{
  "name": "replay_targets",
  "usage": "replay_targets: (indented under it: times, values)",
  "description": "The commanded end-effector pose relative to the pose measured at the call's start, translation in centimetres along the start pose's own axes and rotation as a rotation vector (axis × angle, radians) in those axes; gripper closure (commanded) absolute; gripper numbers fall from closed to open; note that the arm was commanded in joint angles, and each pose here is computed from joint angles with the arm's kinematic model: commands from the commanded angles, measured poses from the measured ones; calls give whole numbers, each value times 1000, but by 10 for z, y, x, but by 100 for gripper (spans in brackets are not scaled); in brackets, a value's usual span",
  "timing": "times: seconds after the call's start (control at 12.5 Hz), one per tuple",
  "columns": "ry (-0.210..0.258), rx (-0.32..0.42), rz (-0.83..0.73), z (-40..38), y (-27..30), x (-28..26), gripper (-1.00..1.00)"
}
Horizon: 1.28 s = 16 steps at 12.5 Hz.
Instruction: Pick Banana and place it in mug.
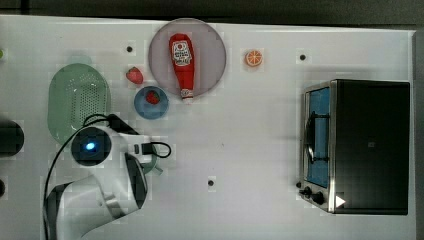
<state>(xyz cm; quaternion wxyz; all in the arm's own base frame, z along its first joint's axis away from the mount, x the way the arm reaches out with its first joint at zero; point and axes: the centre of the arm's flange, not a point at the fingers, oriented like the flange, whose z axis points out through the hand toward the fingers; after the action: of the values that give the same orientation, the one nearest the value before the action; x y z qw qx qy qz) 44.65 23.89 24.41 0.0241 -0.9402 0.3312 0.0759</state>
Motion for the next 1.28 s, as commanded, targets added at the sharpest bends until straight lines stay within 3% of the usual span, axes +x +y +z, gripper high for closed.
replay_targets:
  times: [0.08,0.16,0.24,0.56,1.04,1.28]
  values:
    - [26,47,63,-12,-1,16,-67]
    - [26,47,63,-12,-1,16,-90]
    - [29,52,63,-15,-2,17,-100]
    - [95,110,89,-85,-5,34,-100]
    - [129,67,58,-290,65,91,-100]
    - [161,-31,24,-362,132,122,-100]
